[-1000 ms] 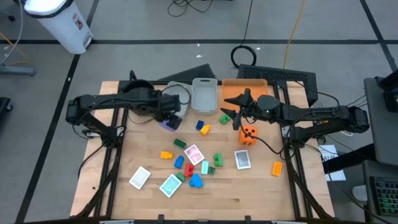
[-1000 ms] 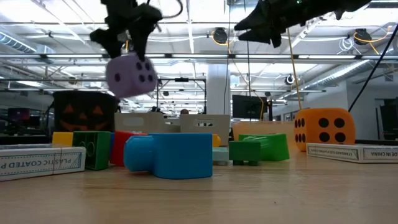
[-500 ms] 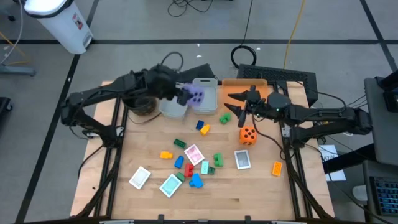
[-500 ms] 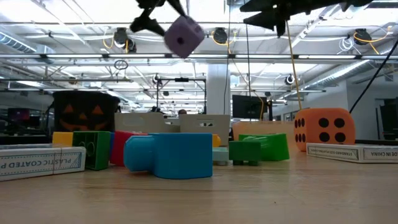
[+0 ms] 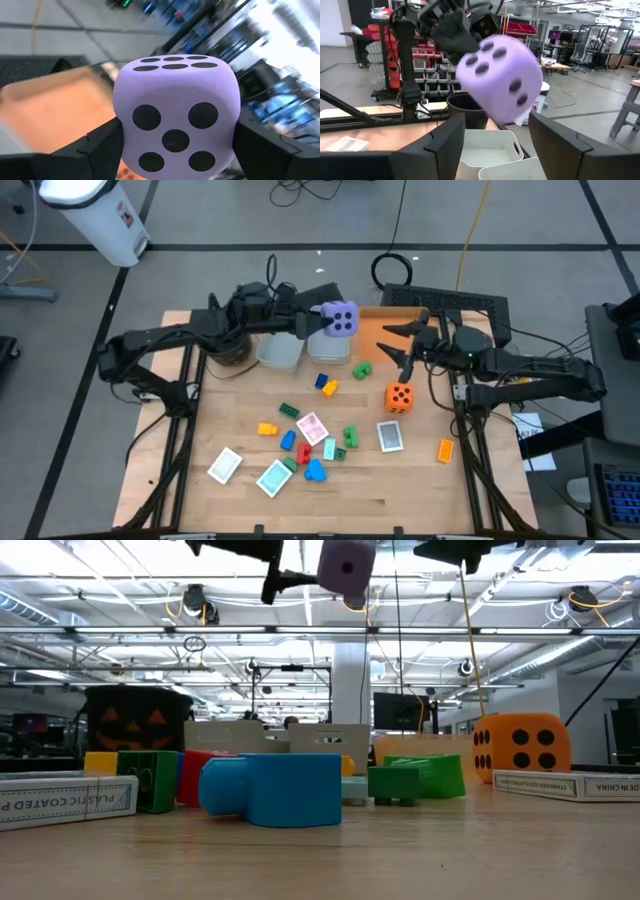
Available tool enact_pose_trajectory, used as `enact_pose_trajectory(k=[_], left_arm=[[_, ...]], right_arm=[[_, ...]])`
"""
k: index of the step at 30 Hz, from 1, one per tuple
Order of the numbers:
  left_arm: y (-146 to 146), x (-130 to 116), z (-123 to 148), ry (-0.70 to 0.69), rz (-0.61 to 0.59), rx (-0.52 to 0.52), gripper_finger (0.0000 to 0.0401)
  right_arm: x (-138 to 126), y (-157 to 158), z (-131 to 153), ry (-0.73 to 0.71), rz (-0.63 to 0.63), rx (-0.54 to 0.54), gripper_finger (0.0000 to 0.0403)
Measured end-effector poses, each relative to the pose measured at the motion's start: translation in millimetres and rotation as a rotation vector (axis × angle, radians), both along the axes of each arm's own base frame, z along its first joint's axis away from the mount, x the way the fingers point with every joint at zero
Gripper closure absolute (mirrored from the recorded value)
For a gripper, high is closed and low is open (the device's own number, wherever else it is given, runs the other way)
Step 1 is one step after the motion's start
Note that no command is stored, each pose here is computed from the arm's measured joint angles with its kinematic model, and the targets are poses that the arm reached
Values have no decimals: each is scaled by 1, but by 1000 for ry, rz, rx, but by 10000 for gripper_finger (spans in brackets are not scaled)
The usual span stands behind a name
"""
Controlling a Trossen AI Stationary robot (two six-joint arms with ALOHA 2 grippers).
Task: Pick & Place Toys
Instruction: Put the violet dice into the orange bin
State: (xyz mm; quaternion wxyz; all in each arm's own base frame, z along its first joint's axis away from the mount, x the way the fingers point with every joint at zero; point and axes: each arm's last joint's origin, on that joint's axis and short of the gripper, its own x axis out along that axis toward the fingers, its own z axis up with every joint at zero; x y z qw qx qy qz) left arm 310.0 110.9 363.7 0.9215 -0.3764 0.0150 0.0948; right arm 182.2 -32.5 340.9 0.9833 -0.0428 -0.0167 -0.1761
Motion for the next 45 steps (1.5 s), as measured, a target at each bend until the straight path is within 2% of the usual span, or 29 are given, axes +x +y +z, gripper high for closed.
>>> enact_pose_trajectory(k=[5, 10, 12, 20, 29, 35, 42, 45], left_arm=[[0, 1, -19, 39, 5, -57, 85], [3, -1, -17, 17, -30, -72, 85], [5, -2, -17, 16, -51, -91, 85], [18, -9, -16, -4, -147, -216, 85], [32, -17, -16, -8, -188, -352, 85], [30, -16, -14, -24, -221, -394, 85], [22, -12, -12, -31, -265, -394, 85], [19, -11, -12, -33, -271, -401, 85]], right_arm=[[-3, 1, 2, -21, 30, 33, 124], [-3, 1, 2, -24, 31, 45, 33], [-1, 1, 1, -18, 31, 46, 11], [12, -1, -7, 16, 29, 43, 5], [24, -3, -9, 18, 26, -29, 3], [39, -4, -14, -8, 48, -27, 3], [50, -6, -13, -75, 52, -43, 3], [55, -6, -18, -71, 63, -4, 3]])
